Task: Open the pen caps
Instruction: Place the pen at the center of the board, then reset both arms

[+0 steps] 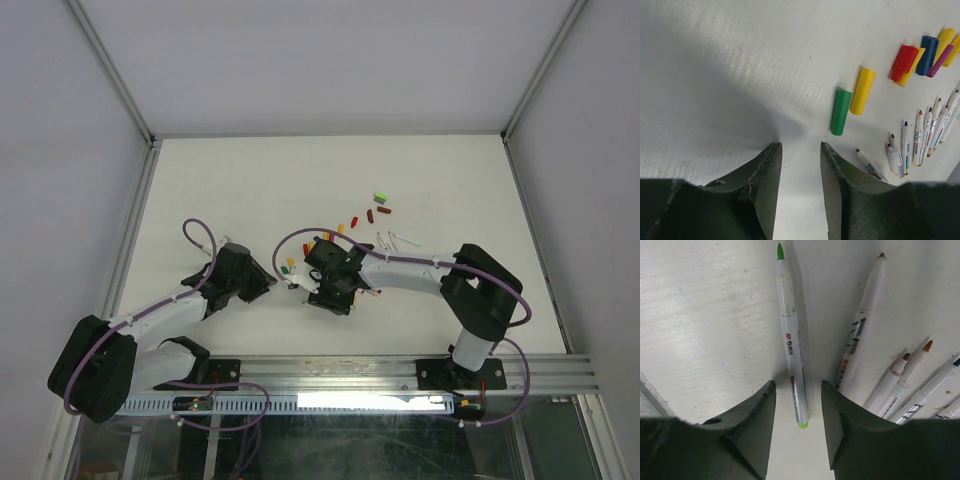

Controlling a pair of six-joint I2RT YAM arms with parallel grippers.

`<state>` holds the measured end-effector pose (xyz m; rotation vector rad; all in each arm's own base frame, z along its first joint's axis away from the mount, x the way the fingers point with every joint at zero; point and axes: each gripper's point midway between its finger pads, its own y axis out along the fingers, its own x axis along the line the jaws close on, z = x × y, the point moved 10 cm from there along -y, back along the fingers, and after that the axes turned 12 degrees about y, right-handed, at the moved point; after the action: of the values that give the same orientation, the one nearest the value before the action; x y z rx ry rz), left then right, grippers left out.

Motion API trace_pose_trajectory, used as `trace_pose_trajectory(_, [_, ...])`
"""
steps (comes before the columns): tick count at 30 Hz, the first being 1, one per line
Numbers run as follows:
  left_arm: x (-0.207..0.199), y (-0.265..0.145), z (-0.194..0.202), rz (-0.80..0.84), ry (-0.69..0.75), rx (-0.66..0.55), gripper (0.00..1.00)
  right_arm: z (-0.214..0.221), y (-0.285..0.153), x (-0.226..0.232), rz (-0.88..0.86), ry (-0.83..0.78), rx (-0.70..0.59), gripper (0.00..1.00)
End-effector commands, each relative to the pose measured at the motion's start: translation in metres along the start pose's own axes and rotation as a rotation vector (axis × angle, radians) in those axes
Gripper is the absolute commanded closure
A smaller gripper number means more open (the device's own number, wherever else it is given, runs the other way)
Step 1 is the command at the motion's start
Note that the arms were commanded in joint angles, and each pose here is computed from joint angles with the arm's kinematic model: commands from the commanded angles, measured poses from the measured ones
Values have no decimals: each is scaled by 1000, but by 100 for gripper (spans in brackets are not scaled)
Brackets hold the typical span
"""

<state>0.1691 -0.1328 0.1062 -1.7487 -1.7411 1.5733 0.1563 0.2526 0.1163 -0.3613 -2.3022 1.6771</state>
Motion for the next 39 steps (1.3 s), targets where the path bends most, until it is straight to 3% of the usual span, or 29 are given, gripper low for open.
trace_pose_trajectory(1, [-16,-9,-12,79,11,-34,62,-14,-18,-2,23,0,-101,55])
trace_pose_trajectory(11, [-17,-13,-12,106,22,-43,51,-16,-44,-5,15,3,-210,42])
trace_pose_trajectory(25, [-22,-30,-18,211,37,-141,30,-11,-84,-12,-46,-5,-365,41])
trace_pose_trajectory(39, [-35,-56,-25,418,146,-252,12,-4,-110,-21,-48,17,-474,41])
